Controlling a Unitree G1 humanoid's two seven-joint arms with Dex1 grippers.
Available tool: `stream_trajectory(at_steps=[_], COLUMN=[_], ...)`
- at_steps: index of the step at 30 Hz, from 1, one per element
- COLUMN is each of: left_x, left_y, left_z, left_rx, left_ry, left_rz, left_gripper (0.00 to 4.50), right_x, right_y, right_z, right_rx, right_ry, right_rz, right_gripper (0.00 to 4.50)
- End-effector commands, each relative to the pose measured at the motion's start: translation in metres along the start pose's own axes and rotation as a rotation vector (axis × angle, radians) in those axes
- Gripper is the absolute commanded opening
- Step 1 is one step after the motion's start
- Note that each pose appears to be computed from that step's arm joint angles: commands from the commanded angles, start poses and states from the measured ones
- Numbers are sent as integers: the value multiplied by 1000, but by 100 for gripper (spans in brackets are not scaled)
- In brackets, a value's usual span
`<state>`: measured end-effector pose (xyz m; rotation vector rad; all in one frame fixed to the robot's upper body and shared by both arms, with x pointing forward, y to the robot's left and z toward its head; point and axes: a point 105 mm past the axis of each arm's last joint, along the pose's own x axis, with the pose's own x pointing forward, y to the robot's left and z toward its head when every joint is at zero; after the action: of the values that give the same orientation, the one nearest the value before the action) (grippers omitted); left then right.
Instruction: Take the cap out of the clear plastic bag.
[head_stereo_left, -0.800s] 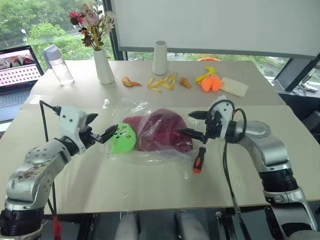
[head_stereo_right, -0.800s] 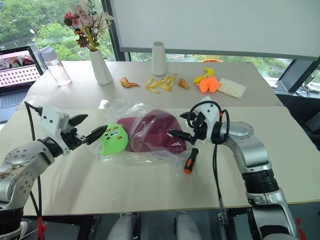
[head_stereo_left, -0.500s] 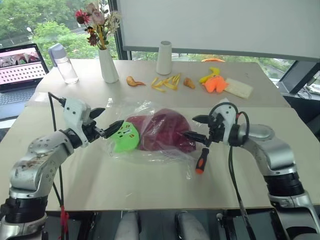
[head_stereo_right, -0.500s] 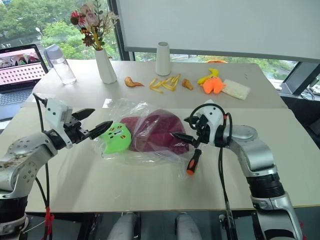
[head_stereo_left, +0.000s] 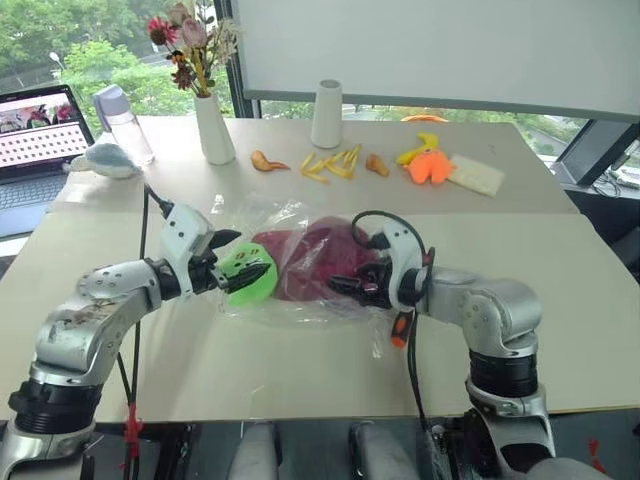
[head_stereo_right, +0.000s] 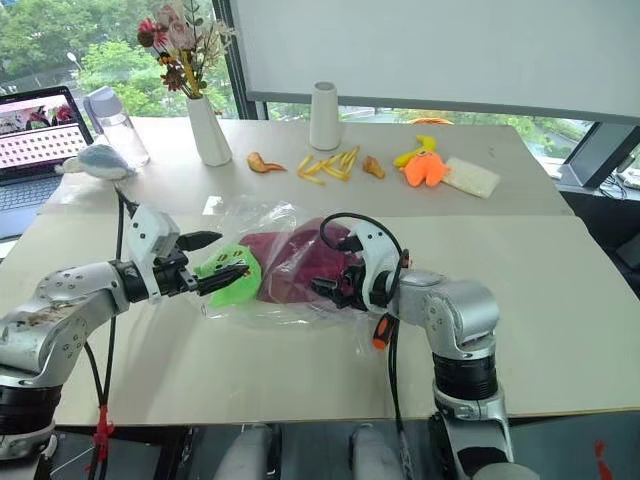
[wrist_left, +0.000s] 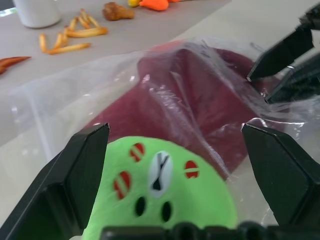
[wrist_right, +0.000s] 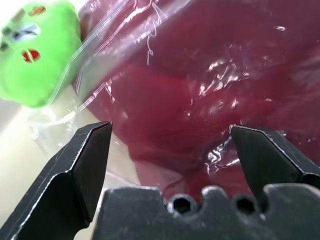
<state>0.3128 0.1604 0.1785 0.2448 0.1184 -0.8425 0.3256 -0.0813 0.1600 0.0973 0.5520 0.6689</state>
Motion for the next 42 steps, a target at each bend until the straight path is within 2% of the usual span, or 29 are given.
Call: stream_trajectory(at_steps=[1, 5, 10, 13, 16, 19, 26, 31, 35, 42], left_x=[5, 16, 19, 9, -1, -9, -8, -9, -10, -11], left_y=[0, -10, -27, -33, -34, -33, -33, -37, -37, -35], left_z=[8, 12, 30, 54, 55, 56, 79, 83, 83, 81], left_rx=[20, -5, -20, 7, 93, 147, 237, 273, 286, 292], left_ry=[-30, -58, -109, -127, -44, 14, -5, 3, 9, 5], left_rz=[-17, -95, -235, -339, -409, -456, -492, -492, -473, -466], left_gripper=[450, 450, 450, 450, 450, 450, 450, 450, 450, 450], right_x=[-23, -40, -58, -66, -67, -64, -58, -45, -41, -43], right_y=[-13, -16, -27, -31, -31, -29, -26, -37, -51, -55], right_z=[23, 37, 12, -5, -29, -32, -45, -67, -82, -71], right_rx=[-10, -82, -128, -120, -107, -67, 48, 145, 150, 130], right_ry=[-59, -61, 79, 142, 210, 191, 211, 259, 296, 263], right_rz=[-31, -49, -82, -103, -127, -140, -196, -260, -328, -338], right_gripper=[446, 446, 446, 446, 446, 446, 446, 446, 347, 95])
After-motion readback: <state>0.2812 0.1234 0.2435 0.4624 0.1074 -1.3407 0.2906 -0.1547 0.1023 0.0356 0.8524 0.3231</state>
